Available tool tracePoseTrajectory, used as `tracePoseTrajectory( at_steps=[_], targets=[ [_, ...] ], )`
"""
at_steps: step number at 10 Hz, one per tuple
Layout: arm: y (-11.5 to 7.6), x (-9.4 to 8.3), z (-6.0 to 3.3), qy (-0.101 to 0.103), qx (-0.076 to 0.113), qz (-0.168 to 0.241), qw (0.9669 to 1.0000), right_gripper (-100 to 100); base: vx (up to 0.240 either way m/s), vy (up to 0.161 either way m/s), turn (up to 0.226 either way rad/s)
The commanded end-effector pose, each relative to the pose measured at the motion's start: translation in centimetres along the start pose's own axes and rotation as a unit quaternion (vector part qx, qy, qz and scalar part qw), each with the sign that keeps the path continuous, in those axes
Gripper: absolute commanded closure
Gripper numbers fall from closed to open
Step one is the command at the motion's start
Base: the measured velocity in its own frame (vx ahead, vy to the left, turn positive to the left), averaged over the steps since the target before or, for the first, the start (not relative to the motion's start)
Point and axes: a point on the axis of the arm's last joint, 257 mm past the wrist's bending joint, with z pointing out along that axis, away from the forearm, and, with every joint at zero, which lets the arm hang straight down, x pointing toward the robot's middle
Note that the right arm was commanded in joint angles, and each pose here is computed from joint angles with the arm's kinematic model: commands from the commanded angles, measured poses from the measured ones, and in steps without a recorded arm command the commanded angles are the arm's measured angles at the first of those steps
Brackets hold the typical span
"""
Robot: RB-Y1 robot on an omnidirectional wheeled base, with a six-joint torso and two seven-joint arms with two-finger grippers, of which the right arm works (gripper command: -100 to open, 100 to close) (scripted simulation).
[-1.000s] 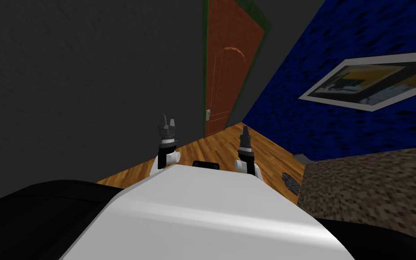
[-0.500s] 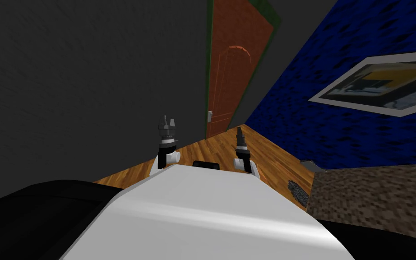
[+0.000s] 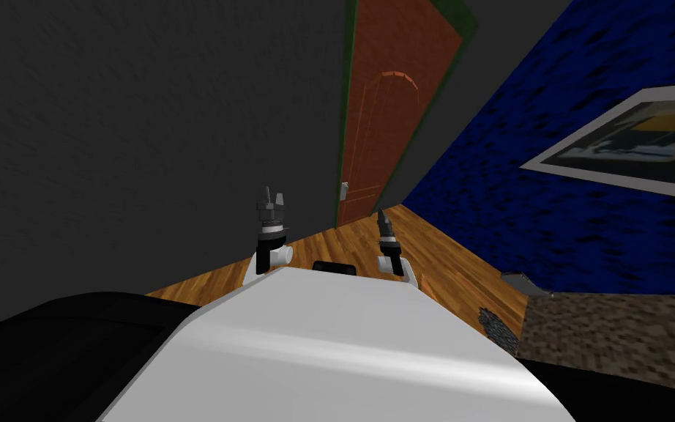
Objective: Pull the door open
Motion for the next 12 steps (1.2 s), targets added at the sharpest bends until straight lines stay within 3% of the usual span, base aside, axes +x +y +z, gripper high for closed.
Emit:
tracePoseTrajectory(
  at_steps=[1,5,8,11,12],
  targets=[
    [-1.0,1.0,0.22,0.014,0.002,-0.022,0.9997,-100,0.101,0.006,0.1],
    [-3.2,3.5,0.53,0.048,0.007,-0.077,0.9959,-100,0.096,0.0,0.088],
    [-4.9,5.2,0.65,0.074,0.009,-0.118,0.9902,-100,0.109,-0.005,0.098],
    [-6.6,6.7,0.73,0.099,0.01,-0.159,0.9822,-100,0.098,0.006,0.088],
    [-6.6,6.7,0.72,0.099,0.01,-0.159,0.9822,-100,0.066,-0.009,0.031]
  ],
)
